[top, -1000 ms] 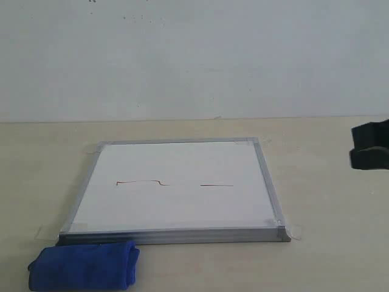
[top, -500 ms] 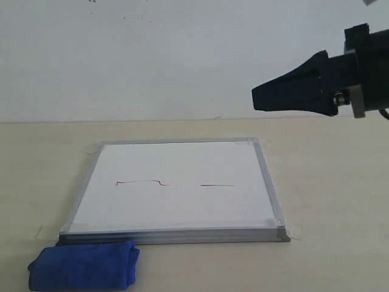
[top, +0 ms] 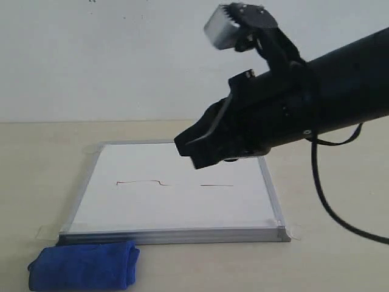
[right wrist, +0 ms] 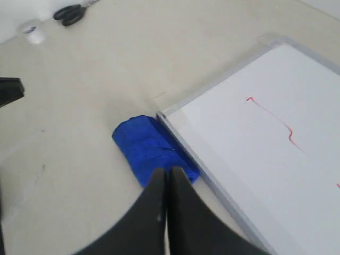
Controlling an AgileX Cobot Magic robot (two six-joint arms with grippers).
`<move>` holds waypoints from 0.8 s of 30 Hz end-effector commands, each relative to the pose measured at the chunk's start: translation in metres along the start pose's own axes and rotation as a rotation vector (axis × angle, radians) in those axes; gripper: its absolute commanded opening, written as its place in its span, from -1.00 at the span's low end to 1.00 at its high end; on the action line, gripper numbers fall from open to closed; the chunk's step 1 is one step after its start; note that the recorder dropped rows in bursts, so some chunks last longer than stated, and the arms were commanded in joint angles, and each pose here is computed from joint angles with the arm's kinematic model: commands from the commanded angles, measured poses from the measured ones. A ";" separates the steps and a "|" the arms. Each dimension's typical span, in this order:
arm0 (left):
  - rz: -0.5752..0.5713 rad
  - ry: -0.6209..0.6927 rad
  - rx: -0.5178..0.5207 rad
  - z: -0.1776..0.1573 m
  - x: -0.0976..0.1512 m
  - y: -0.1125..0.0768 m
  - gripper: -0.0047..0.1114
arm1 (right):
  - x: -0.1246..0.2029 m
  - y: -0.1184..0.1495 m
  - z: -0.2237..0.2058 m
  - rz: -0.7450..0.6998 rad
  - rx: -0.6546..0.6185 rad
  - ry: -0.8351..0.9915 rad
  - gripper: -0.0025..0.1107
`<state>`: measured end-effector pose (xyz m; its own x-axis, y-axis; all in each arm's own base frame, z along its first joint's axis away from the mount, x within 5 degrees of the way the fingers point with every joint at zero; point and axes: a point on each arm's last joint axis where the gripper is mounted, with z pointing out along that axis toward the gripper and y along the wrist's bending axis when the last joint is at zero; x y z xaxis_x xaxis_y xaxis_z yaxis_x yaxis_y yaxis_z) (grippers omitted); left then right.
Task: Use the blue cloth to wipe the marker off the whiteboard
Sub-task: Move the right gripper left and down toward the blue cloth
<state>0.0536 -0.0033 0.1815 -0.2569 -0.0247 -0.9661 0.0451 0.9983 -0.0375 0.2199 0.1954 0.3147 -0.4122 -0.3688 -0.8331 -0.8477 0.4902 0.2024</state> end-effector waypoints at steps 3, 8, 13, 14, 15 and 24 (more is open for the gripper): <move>-0.008 -0.010 0.003 0.000 -0.001 0.000 -0.85 | 0.000 0.021 0.015 -0.010 0.012 0.022 -0.96; -0.008 -0.010 0.003 0.000 -0.001 0.000 -0.85 | 0.007 0.014 0.031 0.066 0.020 0.212 -0.96; -0.008 -0.010 0.003 0.000 -0.001 0.000 -0.85 | 0.012 0.003 0.046 0.068 0.063 0.279 -0.96; -0.008 -0.010 0.003 0.000 -0.001 0.000 -0.85 | 0.013 0.003 0.048 0.072 0.063 0.282 -0.96; -0.008 -0.010 0.003 0.000 -0.001 0.000 -0.85 | 0.013 0.002 0.049 0.083 0.064 0.281 -0.96; -0.008 -0.010 0.003 0.000 -0.001 0.000 -0.85 | 0.015 0.029 0.067 0.006 0.018 0.274 -0.96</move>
<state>0.0536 -0.0033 0.1815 -0.2569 -0.0247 -0.9661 0.0451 0.9983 -0.0375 0.2177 0.2463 0.2695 -0.5452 -0.5587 -0.6251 -0.8118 0.5378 0.2274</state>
